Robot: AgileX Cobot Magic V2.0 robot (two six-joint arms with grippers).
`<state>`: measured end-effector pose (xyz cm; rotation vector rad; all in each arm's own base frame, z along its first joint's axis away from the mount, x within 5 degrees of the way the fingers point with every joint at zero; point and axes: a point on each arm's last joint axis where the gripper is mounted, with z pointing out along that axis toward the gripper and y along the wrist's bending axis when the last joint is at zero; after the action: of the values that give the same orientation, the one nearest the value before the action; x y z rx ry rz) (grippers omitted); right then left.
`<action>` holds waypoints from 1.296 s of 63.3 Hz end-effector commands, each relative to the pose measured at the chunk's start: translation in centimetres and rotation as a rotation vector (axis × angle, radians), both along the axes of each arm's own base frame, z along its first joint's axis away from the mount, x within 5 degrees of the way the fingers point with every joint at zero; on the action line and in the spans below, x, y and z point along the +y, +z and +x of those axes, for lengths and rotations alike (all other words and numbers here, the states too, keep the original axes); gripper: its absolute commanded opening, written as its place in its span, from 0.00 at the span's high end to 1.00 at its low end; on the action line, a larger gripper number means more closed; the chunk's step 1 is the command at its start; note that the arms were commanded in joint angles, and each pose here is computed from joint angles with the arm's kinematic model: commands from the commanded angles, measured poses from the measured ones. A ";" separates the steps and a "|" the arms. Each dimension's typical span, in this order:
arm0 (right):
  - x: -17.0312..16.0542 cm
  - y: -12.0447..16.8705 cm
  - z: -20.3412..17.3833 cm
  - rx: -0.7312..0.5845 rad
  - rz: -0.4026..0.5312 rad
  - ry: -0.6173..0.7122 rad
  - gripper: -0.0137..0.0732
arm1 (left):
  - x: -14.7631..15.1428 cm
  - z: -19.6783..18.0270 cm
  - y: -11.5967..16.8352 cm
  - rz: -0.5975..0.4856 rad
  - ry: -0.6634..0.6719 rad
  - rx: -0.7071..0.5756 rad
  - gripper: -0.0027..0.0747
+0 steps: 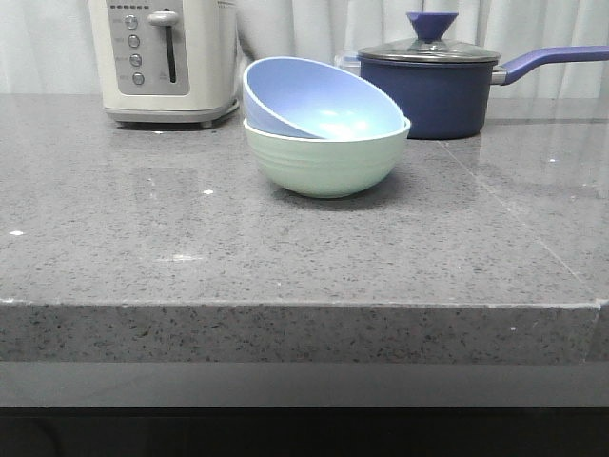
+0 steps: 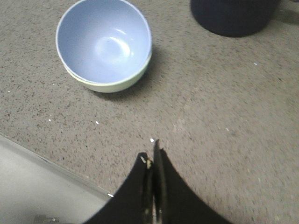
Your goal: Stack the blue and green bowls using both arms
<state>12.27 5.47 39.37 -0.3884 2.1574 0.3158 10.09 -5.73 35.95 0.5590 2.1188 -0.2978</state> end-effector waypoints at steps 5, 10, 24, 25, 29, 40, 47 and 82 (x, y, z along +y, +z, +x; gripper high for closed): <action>-1.4 0.3 -3.0 -0.125 0.044 -0.024 0.90 | -0.3 0.4 1.6 -0.072 -0.001 -0.110 0.51; -1.8 -0.2 -3.9 -0.136 0.049 -0.024 0.90 | -0.3 0.5 1.7 -0.078 -0.001 -0.120 0.51; -2.1 -0.8 -4.9 -0.145 0.053 -0.023 0.90 | -0.4 0.6 1.9 -0.093 0.000 -0.147 0.64; -2.1 -0.8 -4.9 -0.145 0.053 -0.023 0.90 | -0.4 0.6 1.9 -0.093 0.000 -0.147 0.66; -2.1 -0.7 -4.9 -0.149 0.055 -0.023 0.90 | -0.4 0.6 1.9 -0.093 0.000 -0.147 0.76; -2.1 -0.7 -4.9 -0.151 0.056 -0.023 0.90 | -0.4 0.6 1.9 -0.091 0.000 -0.144 0.99; -2.1 -0.7 -4.9 -0.151 0.056 -0.023 0.90 | -0.4 0.6 1.9 -0.091 0.000 -0.144 0.99; -2.1 -0.7 -4.9 -0.150 0.055 -0.023 0.90 | -0.3 0.3 0.7 -0.082 -0.001 -0.128 0.99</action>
<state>7.20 3.40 37.42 -0.3659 2.0880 0.3220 10.43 -5.91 35.74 0.5440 2.0648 -0.3094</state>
